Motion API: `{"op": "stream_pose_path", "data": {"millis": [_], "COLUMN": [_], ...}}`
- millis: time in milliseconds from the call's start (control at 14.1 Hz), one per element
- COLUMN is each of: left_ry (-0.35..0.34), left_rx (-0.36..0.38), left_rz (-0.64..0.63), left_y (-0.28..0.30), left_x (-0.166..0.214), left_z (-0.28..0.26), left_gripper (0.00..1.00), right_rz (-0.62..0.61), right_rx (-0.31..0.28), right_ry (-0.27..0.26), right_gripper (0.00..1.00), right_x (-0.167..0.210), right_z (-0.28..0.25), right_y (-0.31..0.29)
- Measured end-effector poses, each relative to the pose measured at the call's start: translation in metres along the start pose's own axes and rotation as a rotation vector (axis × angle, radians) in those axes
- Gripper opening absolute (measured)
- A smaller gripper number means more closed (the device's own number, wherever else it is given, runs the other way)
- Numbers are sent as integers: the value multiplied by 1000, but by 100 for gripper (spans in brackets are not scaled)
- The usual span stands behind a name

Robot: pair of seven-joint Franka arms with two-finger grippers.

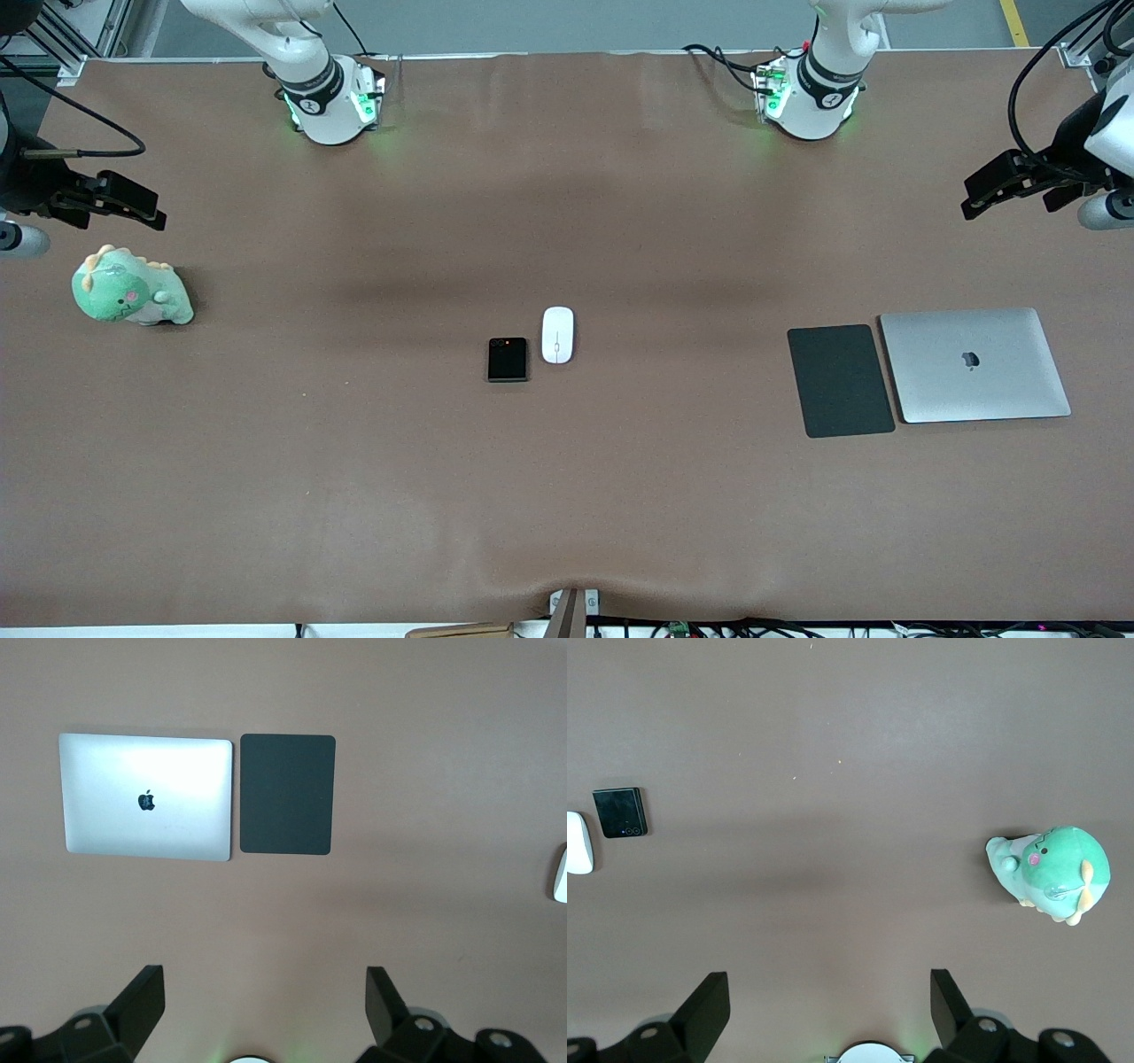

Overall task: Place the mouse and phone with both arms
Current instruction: 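Reach the left gripper down toward the white mouse beside the phone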

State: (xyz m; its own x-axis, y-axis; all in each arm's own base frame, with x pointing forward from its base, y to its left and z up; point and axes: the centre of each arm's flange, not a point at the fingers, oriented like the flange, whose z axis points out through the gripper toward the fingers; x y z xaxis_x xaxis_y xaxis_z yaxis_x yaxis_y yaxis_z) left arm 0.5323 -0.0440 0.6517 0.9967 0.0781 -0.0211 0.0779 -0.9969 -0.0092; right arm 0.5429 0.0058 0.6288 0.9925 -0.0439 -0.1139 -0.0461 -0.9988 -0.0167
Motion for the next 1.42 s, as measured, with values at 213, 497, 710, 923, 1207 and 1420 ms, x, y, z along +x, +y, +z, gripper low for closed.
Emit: {"op": "stream_pose_path", "data": {"millis": [213, 497, 710, 923, 1207, 1420], "left_ry": [3, -14, -36, -61, -71, -63], "left_rx": [0, 7, 8, 13, 21, 45], "left_rz": [4, 11, 51, 59, 69, 15], "left_y": [2, 7, 33, 100, 216, 304], "left_x": [0, 10, 28, 37, 28, 3], "left_z": [-1, 10, 32, 71, 144, 207], "left_gripper": [100, 100, 100, 100, 100, 100], "right_rz": [0, 0, 0, 0, -6, -9], "right_rx": [0, -1, -1, -1, -1, -2], "right_ry": [-3, -12, -14, -14, -14, -22], "right_gripper": [100, 100, 100, 100, 100, 100], "right_x": [0, 0, 0, 0, 0, 1], "right_z": [1, 6, 6, 6, 7, 10], "right_y": [0, 0, 0, 0, -3, -5]}}
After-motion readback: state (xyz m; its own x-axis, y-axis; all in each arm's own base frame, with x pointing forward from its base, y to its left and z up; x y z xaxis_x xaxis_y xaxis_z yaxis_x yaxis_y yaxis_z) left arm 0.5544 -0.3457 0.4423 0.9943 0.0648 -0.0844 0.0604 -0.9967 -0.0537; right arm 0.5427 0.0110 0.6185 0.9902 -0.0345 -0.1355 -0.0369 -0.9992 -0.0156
